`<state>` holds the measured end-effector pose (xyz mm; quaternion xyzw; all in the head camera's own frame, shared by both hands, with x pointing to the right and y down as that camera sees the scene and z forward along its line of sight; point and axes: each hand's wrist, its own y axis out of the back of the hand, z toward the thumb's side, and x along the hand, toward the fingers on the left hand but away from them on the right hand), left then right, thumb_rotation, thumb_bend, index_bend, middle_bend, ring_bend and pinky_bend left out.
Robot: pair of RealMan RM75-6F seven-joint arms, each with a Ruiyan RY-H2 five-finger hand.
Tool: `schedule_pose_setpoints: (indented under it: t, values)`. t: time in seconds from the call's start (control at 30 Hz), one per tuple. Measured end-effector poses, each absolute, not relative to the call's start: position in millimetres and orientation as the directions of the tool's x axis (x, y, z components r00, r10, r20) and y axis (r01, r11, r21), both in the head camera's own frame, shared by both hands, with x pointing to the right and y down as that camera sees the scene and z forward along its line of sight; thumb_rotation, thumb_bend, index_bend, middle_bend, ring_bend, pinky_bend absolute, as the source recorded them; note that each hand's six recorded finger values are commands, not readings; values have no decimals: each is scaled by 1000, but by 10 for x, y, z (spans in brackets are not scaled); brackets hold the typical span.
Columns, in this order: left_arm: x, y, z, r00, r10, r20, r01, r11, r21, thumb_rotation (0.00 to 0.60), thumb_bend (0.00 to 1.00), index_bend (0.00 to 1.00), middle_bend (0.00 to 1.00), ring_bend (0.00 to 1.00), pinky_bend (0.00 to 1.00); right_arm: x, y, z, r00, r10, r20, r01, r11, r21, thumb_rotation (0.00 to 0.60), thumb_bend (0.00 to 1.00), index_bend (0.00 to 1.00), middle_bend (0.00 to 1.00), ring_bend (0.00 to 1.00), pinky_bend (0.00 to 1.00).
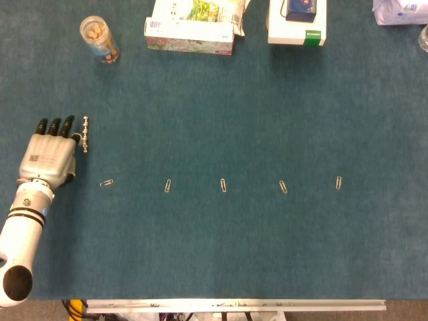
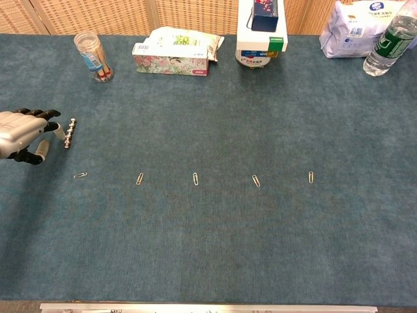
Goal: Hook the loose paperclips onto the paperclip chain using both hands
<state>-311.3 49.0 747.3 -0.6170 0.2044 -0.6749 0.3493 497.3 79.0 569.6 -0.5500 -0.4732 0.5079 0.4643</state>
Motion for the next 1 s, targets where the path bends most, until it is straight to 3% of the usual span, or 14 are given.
schedule_pose_setpoints:
  t: [0.3, 1.0]
  values:
    - [-3002, 541, 7530, 38, -705, 709, 213, -687, -695, 600, 718, 243, 0, 0, 1, 4977, 793, 5680, 36, 993, -115, 51, -117, -992, 600, 614, 429, 421, 370, 438]
    - [-3166, 542, 7555, -11, -711, 703, 241, -684, -689, 600, 717, 243, 0, 0, 1, 4971, 796, 5672, 39, 993, -113, 52, -115, -992, 600, 614, 430, 421, 370, 438]
